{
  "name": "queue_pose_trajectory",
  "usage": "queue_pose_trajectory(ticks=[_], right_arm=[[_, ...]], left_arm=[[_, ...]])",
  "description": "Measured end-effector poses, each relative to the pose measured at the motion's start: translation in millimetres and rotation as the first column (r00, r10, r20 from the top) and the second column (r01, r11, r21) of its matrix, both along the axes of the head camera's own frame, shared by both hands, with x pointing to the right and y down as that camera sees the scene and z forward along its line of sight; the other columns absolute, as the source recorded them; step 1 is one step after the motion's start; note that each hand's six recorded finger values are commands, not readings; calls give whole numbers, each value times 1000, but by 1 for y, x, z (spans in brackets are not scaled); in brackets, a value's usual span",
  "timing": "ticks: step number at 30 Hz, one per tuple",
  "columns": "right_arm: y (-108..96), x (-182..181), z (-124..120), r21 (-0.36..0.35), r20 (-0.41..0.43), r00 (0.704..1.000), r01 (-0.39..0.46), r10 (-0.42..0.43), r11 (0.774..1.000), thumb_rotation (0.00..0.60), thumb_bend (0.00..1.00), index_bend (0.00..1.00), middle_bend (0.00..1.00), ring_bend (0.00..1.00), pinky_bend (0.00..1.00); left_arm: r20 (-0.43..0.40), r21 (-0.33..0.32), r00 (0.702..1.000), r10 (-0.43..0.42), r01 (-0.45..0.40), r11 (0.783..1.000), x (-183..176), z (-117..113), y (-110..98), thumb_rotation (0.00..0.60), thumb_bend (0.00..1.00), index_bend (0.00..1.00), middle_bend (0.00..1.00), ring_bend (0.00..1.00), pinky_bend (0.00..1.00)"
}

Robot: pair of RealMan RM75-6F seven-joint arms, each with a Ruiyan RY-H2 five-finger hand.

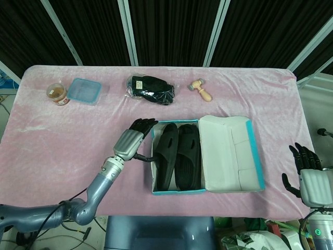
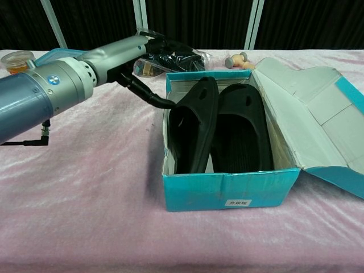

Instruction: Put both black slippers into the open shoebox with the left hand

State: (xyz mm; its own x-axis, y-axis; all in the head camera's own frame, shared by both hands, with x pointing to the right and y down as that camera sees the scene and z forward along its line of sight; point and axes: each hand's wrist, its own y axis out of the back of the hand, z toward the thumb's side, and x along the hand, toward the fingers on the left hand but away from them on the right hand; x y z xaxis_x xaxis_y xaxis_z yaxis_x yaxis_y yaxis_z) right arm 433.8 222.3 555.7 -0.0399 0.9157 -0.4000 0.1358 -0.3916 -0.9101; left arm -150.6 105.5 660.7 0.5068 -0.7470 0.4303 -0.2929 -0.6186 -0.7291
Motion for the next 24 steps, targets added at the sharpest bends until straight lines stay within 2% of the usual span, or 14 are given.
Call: queue_pose_trajectory(ticks=[2, 5, 11, 15, 24], right_arm=[[0, 0, 0, 2, 2, 1000, 1, -1, 1000, 600, 362, 0, 24, 0, 83], [-1, -2, 0, 4, 7, 1000, 6, -6, 1000, 600, 362, 0, 24, 0, 83], [0, -2, 0, 5, 8, 1000, 9, -9, 1000, 600, 363, 0, 24, 0, 82], [2, 0, -1, 7, 8, 1000, 3, -3, 1000, 600, 363, 0, 24, 0, 83], [5, 1, -2, 7, 8, 1000, 1, -1, 1000, 600, 362, 0, 24, 0, 83]], left_arm=[[-7, 23, 1000, 18, -18, 1000, -2, -12, 2, 166, 143, 128, 203, 28, 0], [-4, 49, 997, 76, -75, 996, 0, -25, 11, 116, 209, 163, 265, 58, 0], [54, 61, 983, 176, -179, 982, 5, -27, 30, 84, 299, 163, 276, 61, 0], [78, 32, 973, 217, -220, 975, 12, -19, 41, 84, 305, 152, 255, 60, 0], [83, 21, 971, 224, -226, 974, 27, 0, 51, 83, 305, 128, 232, 57, 0]])
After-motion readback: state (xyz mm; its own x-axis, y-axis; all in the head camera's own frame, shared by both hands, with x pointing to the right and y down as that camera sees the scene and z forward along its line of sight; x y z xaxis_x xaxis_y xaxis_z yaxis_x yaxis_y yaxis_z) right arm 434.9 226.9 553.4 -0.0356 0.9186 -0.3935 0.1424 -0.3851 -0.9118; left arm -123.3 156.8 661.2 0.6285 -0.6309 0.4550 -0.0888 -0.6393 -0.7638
